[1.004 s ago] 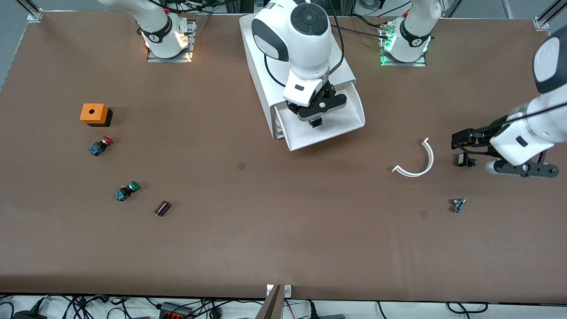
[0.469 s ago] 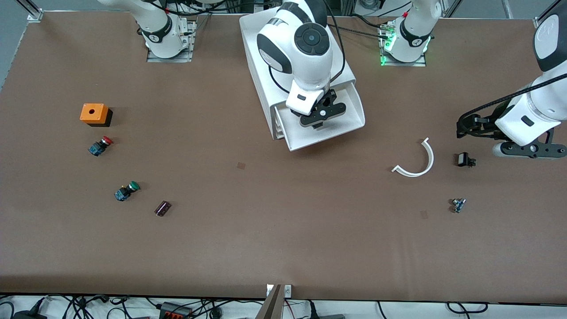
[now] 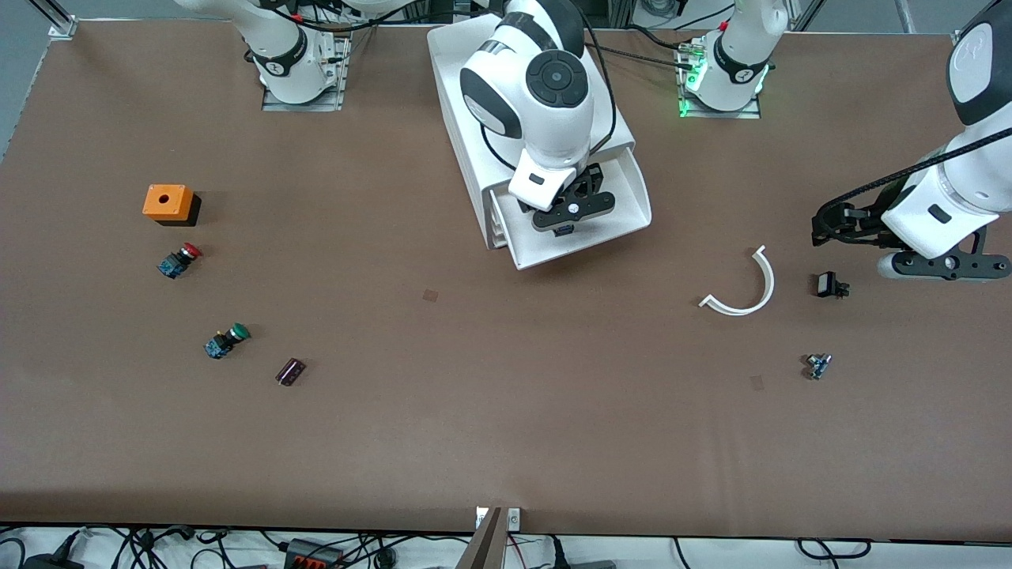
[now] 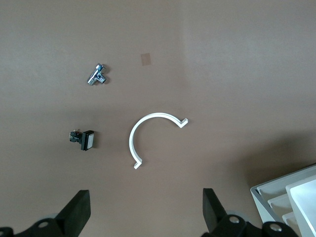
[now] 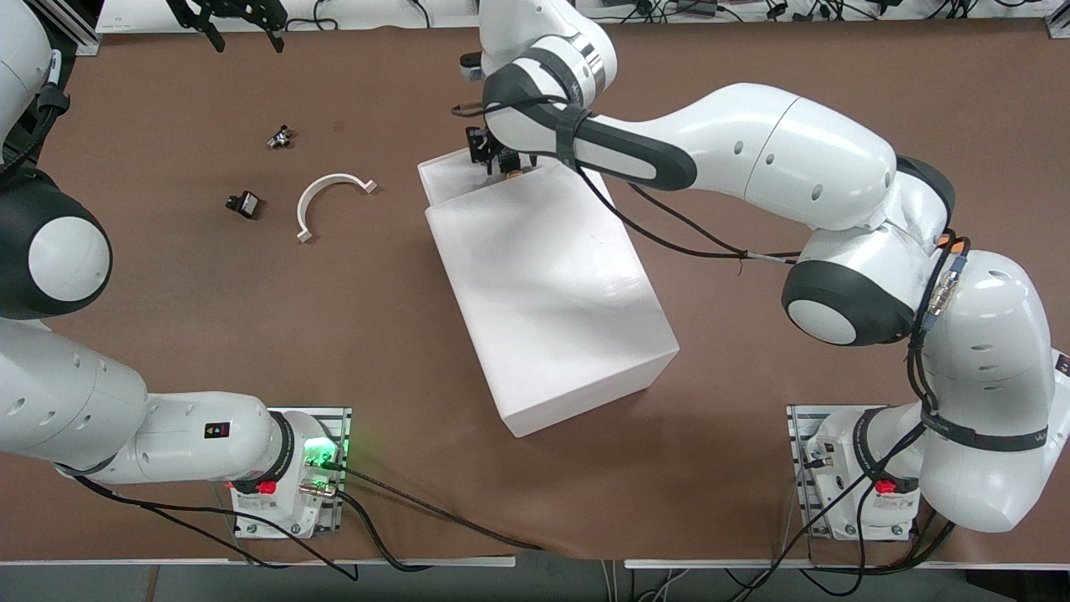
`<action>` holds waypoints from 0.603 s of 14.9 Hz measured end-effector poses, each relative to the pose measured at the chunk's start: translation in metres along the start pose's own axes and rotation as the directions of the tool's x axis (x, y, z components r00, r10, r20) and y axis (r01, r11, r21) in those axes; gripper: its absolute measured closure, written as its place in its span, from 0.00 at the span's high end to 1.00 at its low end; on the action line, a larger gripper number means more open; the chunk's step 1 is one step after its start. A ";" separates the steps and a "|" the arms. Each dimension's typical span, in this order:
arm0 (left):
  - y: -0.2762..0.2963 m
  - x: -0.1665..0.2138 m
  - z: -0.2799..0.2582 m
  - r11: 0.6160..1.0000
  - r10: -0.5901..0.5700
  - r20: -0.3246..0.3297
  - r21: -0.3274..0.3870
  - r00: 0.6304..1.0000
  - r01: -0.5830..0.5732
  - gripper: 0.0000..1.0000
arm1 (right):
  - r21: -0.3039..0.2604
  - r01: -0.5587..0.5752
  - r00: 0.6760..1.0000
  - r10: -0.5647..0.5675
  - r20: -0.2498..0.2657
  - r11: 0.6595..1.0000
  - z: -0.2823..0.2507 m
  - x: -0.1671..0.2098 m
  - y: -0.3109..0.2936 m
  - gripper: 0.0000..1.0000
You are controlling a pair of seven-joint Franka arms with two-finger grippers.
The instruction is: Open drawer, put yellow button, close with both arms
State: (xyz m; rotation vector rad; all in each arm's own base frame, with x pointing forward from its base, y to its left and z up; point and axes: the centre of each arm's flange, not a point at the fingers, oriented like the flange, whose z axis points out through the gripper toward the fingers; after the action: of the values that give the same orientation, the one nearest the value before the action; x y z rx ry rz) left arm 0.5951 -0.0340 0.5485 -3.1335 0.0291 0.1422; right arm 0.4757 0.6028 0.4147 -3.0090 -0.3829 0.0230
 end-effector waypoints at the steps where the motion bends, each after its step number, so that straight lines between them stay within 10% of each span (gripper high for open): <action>1: 0.000 0.000 0.000 1.000 -0.001 0.000 0.000 1.000 0.001 1.00 | 0.013 -0.010 1.000 0.010 -0.021 1.000 -0.013 0.006 0.004 0.95; 9: 0.004 -0.002 0.003 1.000 -0.021 0.013 -0.003 1.000 0.022 1.00 | 0.036 -0.245 0.961 0.248 -0.123 0.969 -0.104 0.091 0.169 1.00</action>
State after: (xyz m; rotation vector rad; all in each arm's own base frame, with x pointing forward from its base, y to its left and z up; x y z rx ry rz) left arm 0.5931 -0.0377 0.5458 -3.1348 -0.0049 0.1621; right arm 0.6090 0.4526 0.4992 -2.9968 0.0065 -0.1427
